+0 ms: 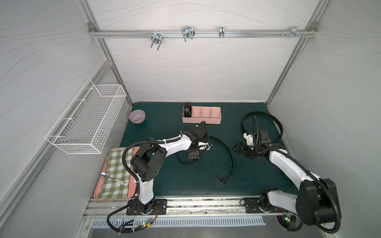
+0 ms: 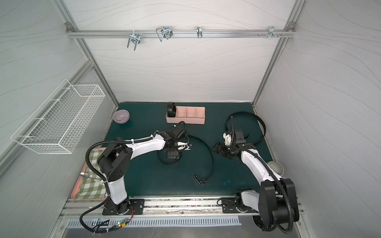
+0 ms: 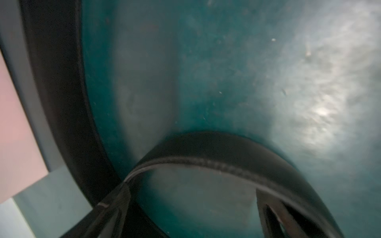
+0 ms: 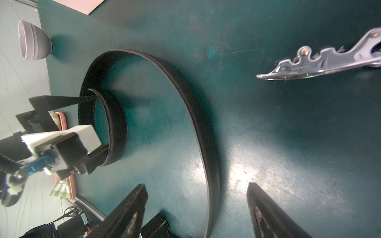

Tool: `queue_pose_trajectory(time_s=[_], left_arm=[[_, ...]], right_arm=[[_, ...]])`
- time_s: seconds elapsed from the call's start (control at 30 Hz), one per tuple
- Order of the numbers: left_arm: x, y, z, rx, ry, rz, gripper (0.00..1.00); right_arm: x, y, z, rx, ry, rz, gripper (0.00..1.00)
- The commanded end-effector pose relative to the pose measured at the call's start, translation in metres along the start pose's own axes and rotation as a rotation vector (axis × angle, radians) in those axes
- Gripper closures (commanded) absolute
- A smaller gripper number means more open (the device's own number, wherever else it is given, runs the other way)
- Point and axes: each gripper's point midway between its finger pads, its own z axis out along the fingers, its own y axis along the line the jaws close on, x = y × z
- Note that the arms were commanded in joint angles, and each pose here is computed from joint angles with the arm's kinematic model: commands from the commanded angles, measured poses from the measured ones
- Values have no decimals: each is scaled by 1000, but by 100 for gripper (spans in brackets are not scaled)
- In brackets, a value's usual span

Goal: Place the belts into the storage roll
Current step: Roll the belt at the center of the board.

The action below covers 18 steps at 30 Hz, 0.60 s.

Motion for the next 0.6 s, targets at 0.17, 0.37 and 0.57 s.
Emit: queue_pose_trajectory(time_s=[0.17,0.37,0.57], left_arm=[[-29,-13,16,138,-94,11,37],[-23,-26,25,183,-73,-43,70],[-15,-26,24,149,-51,-116,91]], right_arm=[[-1,1,10,-41,23,12,20],[-5,3,14,-51,28,16,20],[-5,10,23,-25,41,-25,19]])
